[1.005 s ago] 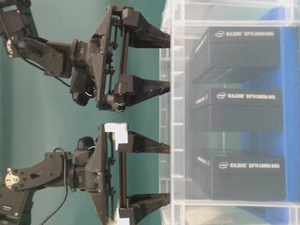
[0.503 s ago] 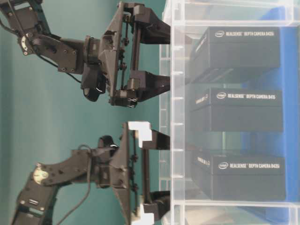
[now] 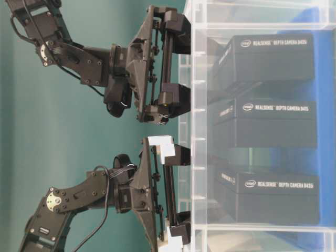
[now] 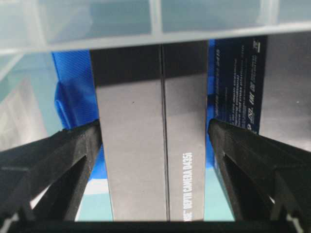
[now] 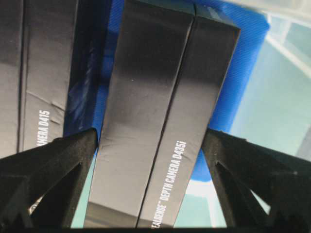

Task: Take the box out of the case with both arms.
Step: 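Lower both grippers into the bin around the two outer boxes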

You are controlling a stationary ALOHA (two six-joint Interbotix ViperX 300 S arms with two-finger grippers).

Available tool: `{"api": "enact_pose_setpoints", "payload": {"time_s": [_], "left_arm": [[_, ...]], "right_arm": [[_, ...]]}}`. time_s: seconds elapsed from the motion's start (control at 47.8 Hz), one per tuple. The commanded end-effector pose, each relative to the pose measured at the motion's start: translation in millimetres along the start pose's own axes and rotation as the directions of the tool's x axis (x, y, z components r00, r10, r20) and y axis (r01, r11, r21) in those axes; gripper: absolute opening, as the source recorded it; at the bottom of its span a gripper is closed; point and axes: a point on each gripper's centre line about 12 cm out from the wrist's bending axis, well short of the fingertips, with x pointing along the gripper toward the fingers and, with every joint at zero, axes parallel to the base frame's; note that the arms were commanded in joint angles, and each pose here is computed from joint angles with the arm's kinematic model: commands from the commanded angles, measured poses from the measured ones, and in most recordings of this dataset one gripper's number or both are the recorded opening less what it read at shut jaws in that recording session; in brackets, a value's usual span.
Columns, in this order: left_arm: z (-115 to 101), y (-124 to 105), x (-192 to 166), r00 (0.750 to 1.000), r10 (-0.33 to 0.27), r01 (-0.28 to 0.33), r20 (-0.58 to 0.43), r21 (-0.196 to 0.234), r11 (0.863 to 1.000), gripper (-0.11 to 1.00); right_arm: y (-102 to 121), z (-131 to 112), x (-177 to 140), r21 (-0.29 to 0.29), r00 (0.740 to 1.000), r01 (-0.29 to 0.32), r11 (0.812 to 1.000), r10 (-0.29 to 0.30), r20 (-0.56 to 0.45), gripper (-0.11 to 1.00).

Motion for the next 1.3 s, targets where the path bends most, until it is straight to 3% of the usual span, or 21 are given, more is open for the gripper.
{"api": "enact_pose_setpoints", "payload": {"time_s": [0.0,0.419,0.524,0.607,0.691,1.277], "left_arm": [[1.0,7.3,1.2,1.000,0.013,-0.014,-0.005,-0.006,1.000,0.88],[-3.8,7.1,1.8,1.000,0.017,-0.017,-0.021,-0.001,1.000,0.88],[-7.6,4.6,-0.3,1.000,0.012,-0.011,-0.021,0.008,1.000,0.78],[-10.3,4.6,0.8,1.000,0.014,-0.014,-0.023,0.016,1.000,0.62],[-11.9,5.5,0.6,1.000,0.017,-0.016,-0.024,0.019,1.000,0.62],[-13.1,4.3,-6.4,1.000,0.009,-0.008,-0.023,0.017,1.000,0.62]], "right_arm": [[-1.6,0.9,-2.3,0.005,1.000,-0.004,1.000,0.004,-0.002,0.97],[-2.8,-1.0,0.2,0.015,1.000,0.005,1.000,-0.005,-0.016,0.96],[-3.2,-0.5,0.2,0.012,1.000,0.009,1.000,-0.008,-0.012,0.93],[-4.6,-0.2,0.2,0.010,1.000,0.020,1.000,-0.020,-0.009,0.81],[-4.4,0.3,0.1,0.002,1.000,0.020,1.000,-0.020,-0.001,0.66],[-0.9,-0.5,-0.8,0.004,1.000,0.002,1.000,-0.002,0.009,0.66]]}}
